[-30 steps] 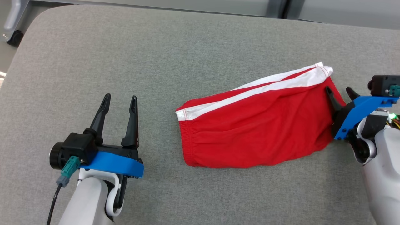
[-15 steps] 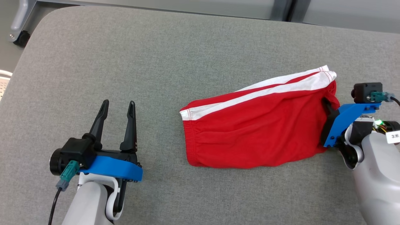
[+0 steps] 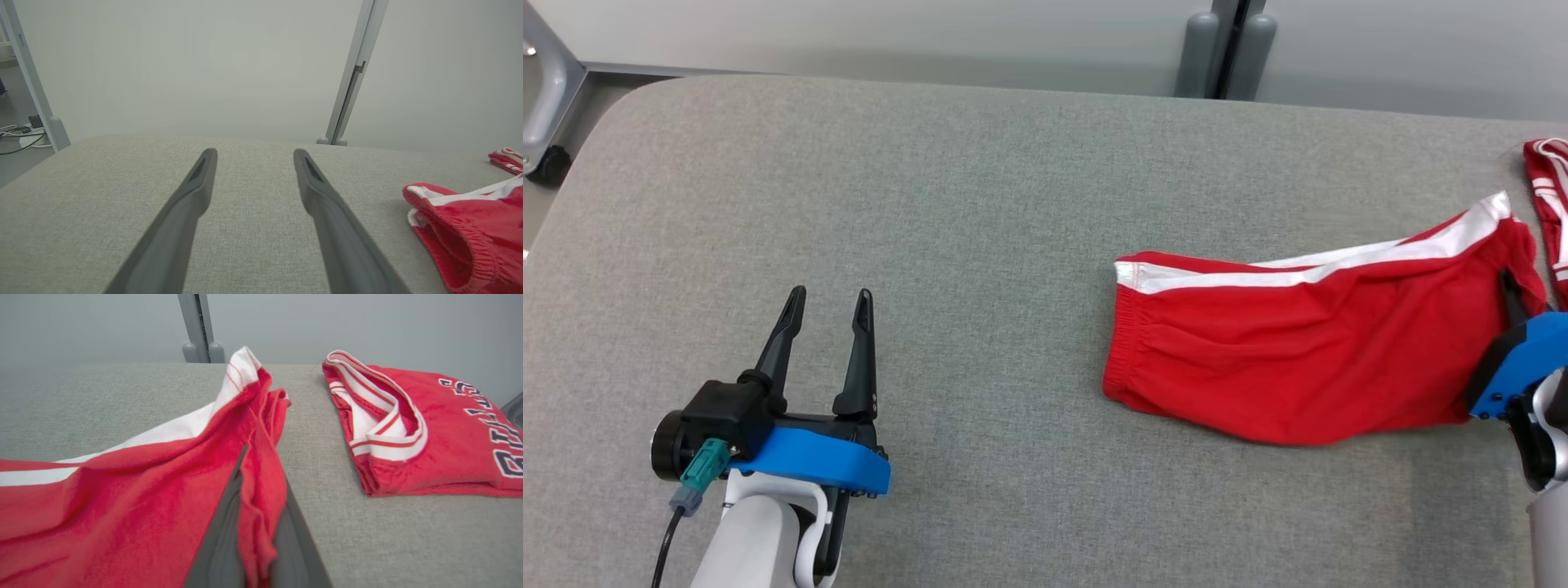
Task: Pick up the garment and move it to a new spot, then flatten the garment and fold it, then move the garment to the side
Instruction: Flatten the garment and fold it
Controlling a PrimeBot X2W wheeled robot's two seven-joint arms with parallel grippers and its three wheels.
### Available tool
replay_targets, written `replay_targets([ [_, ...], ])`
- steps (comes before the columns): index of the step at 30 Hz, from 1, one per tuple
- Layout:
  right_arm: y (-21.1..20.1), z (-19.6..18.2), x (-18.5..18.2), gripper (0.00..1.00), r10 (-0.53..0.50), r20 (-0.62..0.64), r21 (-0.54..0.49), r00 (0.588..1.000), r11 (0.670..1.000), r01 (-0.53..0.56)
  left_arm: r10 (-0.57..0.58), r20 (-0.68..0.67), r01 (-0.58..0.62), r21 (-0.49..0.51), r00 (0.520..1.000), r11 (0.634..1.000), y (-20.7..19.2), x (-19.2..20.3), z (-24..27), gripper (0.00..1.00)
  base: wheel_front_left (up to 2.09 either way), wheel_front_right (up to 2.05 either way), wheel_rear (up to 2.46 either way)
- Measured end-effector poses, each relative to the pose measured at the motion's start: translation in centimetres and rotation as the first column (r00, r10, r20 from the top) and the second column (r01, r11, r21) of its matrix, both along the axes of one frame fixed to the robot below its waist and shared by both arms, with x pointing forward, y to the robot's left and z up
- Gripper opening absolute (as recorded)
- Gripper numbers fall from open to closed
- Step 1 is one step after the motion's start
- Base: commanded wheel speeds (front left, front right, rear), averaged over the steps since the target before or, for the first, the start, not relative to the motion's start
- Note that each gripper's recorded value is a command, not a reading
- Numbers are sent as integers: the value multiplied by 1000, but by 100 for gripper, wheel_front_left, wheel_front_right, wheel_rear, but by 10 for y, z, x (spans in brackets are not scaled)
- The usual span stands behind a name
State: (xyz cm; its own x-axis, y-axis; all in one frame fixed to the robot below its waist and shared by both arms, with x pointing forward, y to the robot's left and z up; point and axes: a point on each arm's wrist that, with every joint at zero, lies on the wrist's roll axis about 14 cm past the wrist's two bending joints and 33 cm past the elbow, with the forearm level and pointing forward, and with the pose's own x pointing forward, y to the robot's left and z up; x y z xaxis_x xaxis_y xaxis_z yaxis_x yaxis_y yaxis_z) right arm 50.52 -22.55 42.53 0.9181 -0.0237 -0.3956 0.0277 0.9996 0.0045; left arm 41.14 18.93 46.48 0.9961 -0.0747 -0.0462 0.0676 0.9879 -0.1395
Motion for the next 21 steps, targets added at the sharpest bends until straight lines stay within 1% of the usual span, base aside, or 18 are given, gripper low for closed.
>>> replay_targets([
  [3, -9, 16, -8, 0, -10, 24, -59, 1000, 998, 12, -10, 11, 10, 0, 1000, 1000, -3, 0, 4, 100, 0, 0, 0],
  [5, -3, 29, -11, 0, 2, 48, -81, 999, 997, 2, -16, 15, 16, 0, 1000, 1000, -5, 0, 5, 100, 0, 0, 0],
  [9, 28, 51, -11, 0, 80, 88, -99, 993, 992, -71, -23, 14, 23, -2, 1000, 1000, -7, -3, 6, 100, 0, 0, 0],
  [11, 52, 59, -10, 0, 144, 95, -117, 985, 984, -133, -23, 14, 23, -3, 1000, 1000, -7, -4, 6, 100, 0, 0, 0],
  [14, 94, 60, -12, 0, 258, 71, -128, 964, 960, -247, -21, 13, 21, -3, 1000, 1000, -7, -7, 6, 100, 0, 0, 0],
  [18, 156, 50, -19, 0, 411, 14, -106, 911, 907, -407, -14, 9, 14, -9, 1000, 1000, -5, -10, 5, 100, 0, 0, 0],
  [21, 187, 35, -24, 0, 485, -43, -89, 874, 869, -487, -7, 3, 7, -13, 1000, 1000, -3, -12, 4, 100, 0, 0, 0],
])
